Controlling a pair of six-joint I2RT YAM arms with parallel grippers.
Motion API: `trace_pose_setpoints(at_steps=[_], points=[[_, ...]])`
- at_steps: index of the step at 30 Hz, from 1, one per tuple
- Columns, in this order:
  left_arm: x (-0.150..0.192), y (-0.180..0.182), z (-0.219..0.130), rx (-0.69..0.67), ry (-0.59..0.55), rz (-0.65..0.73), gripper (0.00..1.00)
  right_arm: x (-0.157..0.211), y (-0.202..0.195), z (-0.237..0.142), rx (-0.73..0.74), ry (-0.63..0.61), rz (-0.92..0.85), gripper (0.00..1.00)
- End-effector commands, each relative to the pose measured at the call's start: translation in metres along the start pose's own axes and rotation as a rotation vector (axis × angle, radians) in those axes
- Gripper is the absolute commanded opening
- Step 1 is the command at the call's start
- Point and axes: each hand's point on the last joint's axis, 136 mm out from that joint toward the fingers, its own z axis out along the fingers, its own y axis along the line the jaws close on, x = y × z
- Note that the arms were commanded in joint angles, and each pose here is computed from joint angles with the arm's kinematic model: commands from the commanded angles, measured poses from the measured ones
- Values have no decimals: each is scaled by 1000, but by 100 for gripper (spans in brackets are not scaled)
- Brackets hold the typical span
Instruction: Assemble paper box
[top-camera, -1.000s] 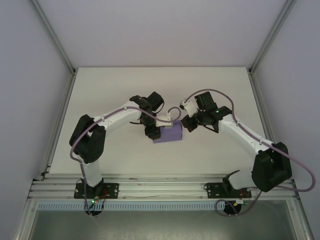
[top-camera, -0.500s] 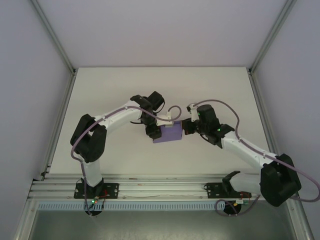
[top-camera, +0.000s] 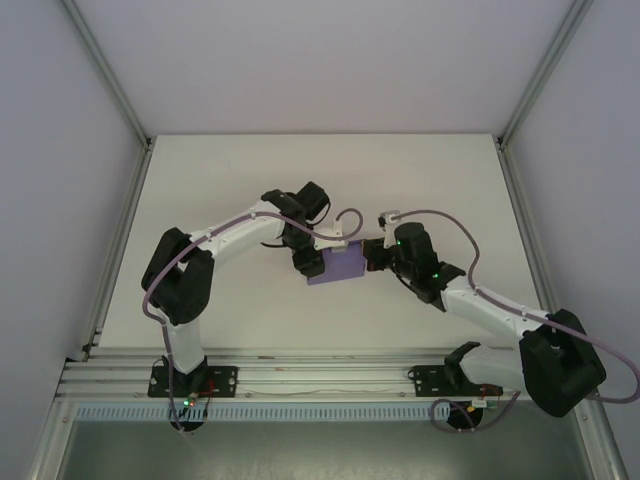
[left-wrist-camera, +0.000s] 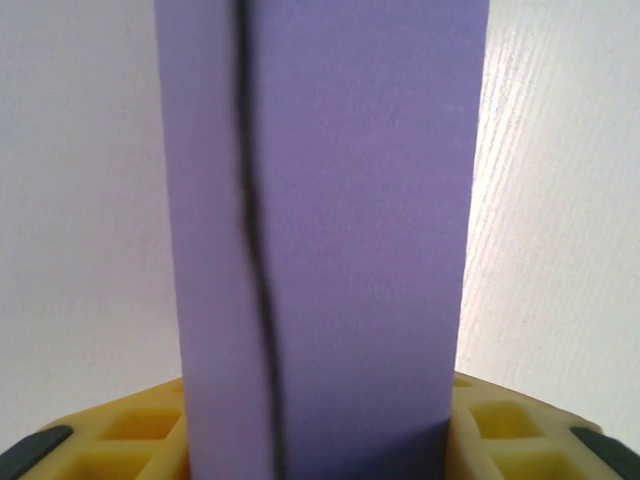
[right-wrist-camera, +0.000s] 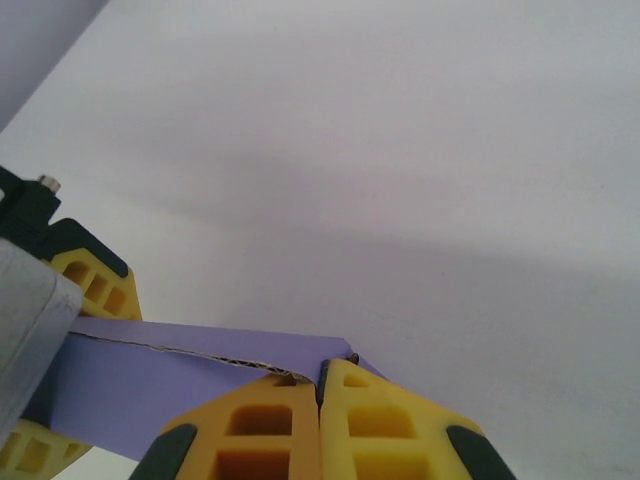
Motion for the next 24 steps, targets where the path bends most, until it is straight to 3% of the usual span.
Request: trace_pose_setpoints(at_steps=[1,4,6,12,18,24], points=[[-12,11,5,-51,-31,14,48,45,-25,4,83,81,13,0],[-15,12,0,-63,-42,8,51,41,-28,1,103,67,0,0],[-19,13,-6,-77,-63,7,58,40,-28,-1,107,68,-14,0],[-29,8,-30,-109,-151,2,100,37,-26,-5,121,93,-10,0],[-30,16,-58,-236,-252,-120,100,30,-19,-11,156,72,-35,0],[-6,35,-83,-427,-344,-438,100,30,-16,-11,194,86,-57,0]])
